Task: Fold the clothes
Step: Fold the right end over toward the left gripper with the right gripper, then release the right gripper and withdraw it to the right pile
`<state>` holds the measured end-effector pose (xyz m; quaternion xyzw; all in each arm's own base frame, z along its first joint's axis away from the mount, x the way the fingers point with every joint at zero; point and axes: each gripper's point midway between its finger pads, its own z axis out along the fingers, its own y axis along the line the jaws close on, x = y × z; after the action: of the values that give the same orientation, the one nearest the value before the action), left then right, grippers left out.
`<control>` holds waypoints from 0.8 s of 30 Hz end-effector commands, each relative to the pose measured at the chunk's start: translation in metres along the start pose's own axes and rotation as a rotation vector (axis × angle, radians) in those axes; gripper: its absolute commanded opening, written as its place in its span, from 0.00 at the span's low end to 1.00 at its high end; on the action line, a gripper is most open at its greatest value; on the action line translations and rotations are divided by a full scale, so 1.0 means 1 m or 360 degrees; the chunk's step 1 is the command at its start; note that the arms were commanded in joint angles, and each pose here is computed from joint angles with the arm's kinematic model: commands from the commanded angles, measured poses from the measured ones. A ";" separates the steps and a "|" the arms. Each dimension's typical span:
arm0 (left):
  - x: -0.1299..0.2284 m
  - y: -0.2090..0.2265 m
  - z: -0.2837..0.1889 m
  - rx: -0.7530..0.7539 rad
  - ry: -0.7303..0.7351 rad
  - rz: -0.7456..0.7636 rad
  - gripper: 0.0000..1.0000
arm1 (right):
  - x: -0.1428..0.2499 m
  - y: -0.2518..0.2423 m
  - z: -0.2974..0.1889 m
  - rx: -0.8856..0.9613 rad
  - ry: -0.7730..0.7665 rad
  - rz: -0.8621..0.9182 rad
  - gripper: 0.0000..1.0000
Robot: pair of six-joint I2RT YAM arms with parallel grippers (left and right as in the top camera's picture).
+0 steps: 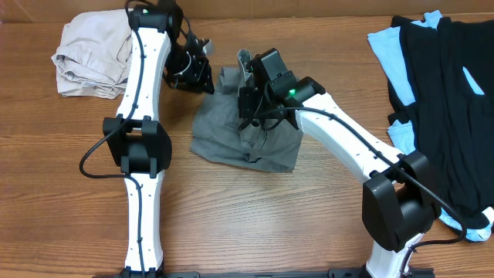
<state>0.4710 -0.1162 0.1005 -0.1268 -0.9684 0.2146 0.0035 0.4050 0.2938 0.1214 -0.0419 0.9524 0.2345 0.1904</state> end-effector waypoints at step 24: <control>-0.013 0.002 -0.097 -0.0076 -0.0404 0.0019 0.81 | -0.053 -0.047 -0.150 0.0077 -0.0211 0.0092 1.00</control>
<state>0.5010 -0.0574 0.2081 -0.0550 -0.9655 0.1978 -0.1602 0.3883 0.2469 0.1687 -0.0581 0.9587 0.2297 0.1573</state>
